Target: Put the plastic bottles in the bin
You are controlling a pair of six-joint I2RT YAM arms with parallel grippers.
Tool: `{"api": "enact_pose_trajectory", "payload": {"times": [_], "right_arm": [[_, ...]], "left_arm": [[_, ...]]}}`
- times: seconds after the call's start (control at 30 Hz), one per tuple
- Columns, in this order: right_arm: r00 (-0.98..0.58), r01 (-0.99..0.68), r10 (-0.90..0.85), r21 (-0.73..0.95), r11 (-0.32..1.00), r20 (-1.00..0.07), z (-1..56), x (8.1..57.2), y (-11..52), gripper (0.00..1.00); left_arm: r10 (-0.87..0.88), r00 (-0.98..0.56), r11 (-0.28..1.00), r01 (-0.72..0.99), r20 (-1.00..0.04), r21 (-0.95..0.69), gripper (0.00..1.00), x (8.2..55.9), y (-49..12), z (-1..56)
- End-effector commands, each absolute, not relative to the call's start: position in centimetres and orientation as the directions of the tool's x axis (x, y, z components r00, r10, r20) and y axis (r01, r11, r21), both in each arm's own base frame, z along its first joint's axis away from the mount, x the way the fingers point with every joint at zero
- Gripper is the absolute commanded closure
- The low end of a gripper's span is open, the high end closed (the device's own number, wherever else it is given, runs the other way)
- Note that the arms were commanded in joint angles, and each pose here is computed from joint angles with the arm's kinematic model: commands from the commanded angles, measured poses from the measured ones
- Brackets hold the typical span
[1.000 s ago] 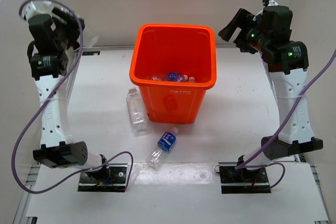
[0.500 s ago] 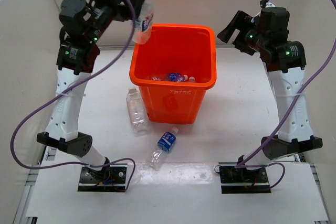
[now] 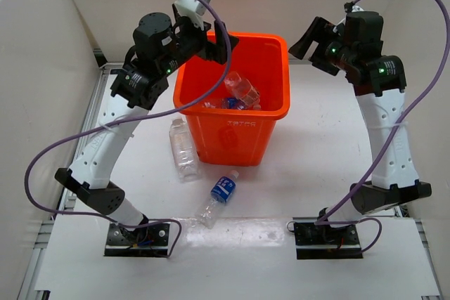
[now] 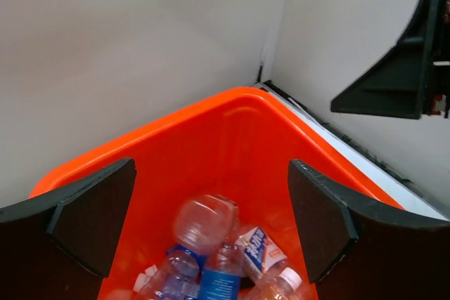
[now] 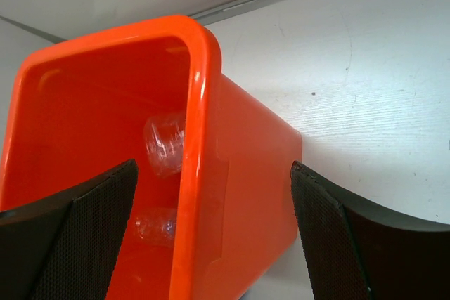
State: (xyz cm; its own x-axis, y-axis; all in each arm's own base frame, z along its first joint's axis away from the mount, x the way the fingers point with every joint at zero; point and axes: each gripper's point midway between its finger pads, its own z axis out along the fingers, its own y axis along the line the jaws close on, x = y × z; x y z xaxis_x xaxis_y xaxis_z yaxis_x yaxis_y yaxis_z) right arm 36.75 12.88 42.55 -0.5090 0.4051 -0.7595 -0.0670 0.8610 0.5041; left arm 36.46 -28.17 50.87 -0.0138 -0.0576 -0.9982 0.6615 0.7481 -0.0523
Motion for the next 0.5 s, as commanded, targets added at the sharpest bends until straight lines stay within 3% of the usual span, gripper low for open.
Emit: {"api": "enact_pose_trajectory", "payload": {"times": [0.0, 0.2, 0.3, 0.37, 0.47], "right_arm": [[-0.476, -0.095, 0.415, 0.515, 0.852, -0.775, 43.7, 36.7, 12.7, 0.1], [-0.494, -0.093, 0.414, 0.519, 0.849, -0.765, 43.0, 36.7, 12.8, 0.1], [-0.497, -0.084, 0.421, 0.525, 0.847, -0.759, 42.8, 36.6, 12.5, 0.1], [-0.501, -0.08, 0.424, 0.528, 0.845, -0.755, 42.5, 36.6, 12.4, 0.1], [-0.505, -0.07, 0.434, 0.537, 0.841, -0.746, 42.3, 36.6, 12.1, 0.1]], "left_arm": [[-0.074, 0.047, 0.798, 0.601, -0.996, -0.031, 0.0, 35.9, -25.9, 53.4], [-0.14, -0.006, 0.96, 0.245, -0.99, -0.137, 0.0, 38.7, -17.4, 51.8], [-0.35, -0.084, 0.936, 0.012, -0.933, -0.352, 0.0, 40.2, -9.6, 49.0], [-0.531, -0.131, 0.846, -0.125, -0.837, -0.518, 0.0, 40.5, -4.0, 45.4], [-0.671, -0.169, 0.738, -0.254, -0.722, -0.625, 0.0, 40.7, 0.5, 40.3]]}}
